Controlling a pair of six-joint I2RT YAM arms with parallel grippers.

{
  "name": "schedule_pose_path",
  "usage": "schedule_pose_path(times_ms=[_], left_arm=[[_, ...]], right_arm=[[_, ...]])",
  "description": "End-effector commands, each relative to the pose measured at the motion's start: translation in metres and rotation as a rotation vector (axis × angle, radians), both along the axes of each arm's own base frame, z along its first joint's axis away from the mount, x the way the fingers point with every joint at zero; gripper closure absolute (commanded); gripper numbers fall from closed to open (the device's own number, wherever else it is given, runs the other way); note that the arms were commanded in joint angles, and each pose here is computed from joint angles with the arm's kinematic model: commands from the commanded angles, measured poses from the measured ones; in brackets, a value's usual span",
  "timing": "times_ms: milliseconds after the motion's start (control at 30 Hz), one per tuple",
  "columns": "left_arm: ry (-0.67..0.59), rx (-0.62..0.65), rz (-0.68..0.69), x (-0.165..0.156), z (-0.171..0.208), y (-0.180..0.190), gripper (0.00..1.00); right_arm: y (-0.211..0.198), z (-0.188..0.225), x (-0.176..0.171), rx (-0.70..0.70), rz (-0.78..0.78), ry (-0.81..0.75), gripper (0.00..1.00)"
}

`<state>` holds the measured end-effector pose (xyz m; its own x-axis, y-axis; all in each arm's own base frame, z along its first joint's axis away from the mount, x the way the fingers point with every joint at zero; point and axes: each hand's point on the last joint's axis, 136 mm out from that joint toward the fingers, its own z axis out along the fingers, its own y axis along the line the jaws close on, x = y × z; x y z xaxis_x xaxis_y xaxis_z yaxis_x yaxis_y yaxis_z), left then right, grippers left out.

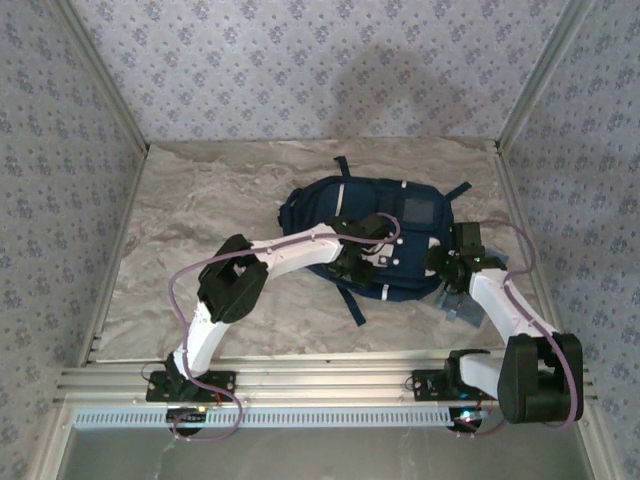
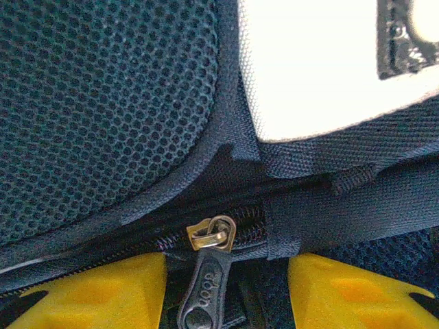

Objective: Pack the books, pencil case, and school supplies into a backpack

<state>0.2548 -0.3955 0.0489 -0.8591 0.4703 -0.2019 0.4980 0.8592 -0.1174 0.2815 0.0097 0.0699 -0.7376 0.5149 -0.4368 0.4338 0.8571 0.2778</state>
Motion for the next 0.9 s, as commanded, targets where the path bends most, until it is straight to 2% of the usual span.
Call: schedule_pose_path(times_ms=[0, 233, 533, 700, 867], left_arm=[[-0.059, -0.073, 0.028, 0.016, 0.031, -0.010, 0.49], [-0.110, -0.113, 0.042, 0.027, 0.058, -0.006, 0.49], [-0.059, -0.059, 0.042, 0.024, 0.025, 0.002, 0.53], [-0.035, -0.051, 0.037, 0.020, 0.016, 0.002, 0.61], [0.014, -0.050, 0.024, 0.007, 0.011, 0.004, 0.59]], right_arm=[[0.001, 0.005, 0.002, 0.006, 0.002, 0.006, 0.38], [-0.006, 0.011, -0.002, -0.029, -0.015, -0.003, 0.38], [0.001, -0.014, 0.000, 0.006, -0.004, 0.043, 0.38], [0.001, -0.019, 0.002, 0.009, -0.009, 0.047, 0.39], [-0.002, -0.024, 0.000, -0.010, -0.017, 0.063, 0.38]])
